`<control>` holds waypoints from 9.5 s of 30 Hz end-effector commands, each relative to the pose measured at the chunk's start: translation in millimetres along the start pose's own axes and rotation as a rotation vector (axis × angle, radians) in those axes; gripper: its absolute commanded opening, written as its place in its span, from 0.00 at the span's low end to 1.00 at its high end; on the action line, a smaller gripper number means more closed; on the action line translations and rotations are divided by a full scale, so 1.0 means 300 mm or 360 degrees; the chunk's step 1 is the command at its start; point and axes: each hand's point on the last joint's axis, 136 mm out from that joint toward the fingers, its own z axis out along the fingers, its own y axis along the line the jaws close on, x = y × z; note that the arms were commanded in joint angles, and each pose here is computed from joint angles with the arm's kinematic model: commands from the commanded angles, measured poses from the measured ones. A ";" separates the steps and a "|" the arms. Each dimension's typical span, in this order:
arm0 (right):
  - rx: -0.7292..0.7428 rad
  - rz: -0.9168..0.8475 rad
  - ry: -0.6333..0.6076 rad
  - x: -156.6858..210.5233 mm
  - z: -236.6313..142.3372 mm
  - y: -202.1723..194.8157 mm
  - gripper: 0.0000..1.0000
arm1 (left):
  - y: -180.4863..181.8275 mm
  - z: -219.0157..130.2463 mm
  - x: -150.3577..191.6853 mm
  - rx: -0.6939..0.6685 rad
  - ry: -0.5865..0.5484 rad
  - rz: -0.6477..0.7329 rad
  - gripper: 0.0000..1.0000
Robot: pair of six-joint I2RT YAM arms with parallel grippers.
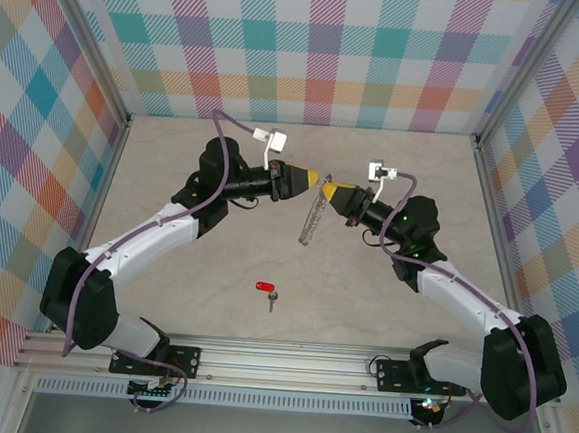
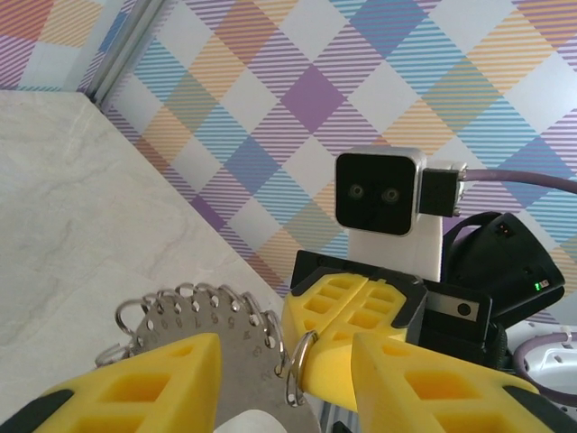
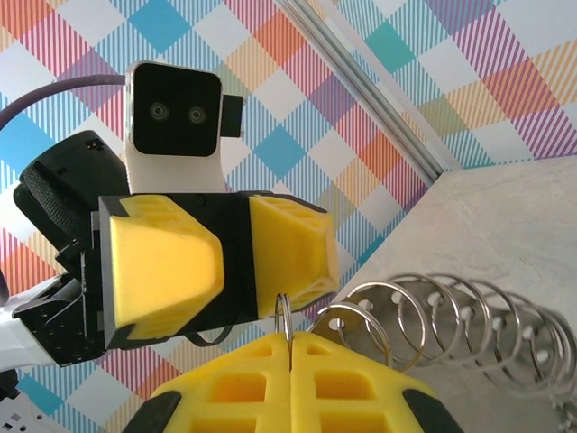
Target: Put the keys on the keyring
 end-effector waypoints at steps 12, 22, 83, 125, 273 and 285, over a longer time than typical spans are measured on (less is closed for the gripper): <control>-0.0098 -0.0090 -0.0096 -0.068 0.018 0.064 0.00 | -0.003 0.041 0.032 0.0037 0.0061 0.0028 0.40; -0.0095 -0.0076 -0.0079 -0.056 0.023 0.053 0.00 | -0.012 0.048 0.034 0.0044 0.0062 0.0050 0.18; -0.0137 -0.0160 0.0492 0.022 -0.039 0.107 0.20 | -0.143 0.017 0.110 0.0239 0.0625 0.0586 0.00; -0.0109 -0.0260 -0.0200 -0.148 -0.107 0.174 0.00 | -0.168 0.027 0.002 0.0228 0.0111 0.0263 0.30; -0.0276 -0.0303 -0.0266 -0.243 -0.002 0.245 0.00 | -0.182 0.008 -0.130 0.0269 -0.0076 0.0166 0.33; -0.0271 -0.0290 -0.0262 -0.239 0.009 0.230 0.00 | -0.198 0.030 -0.121 0.0300 -0.0058 0.0176 0.27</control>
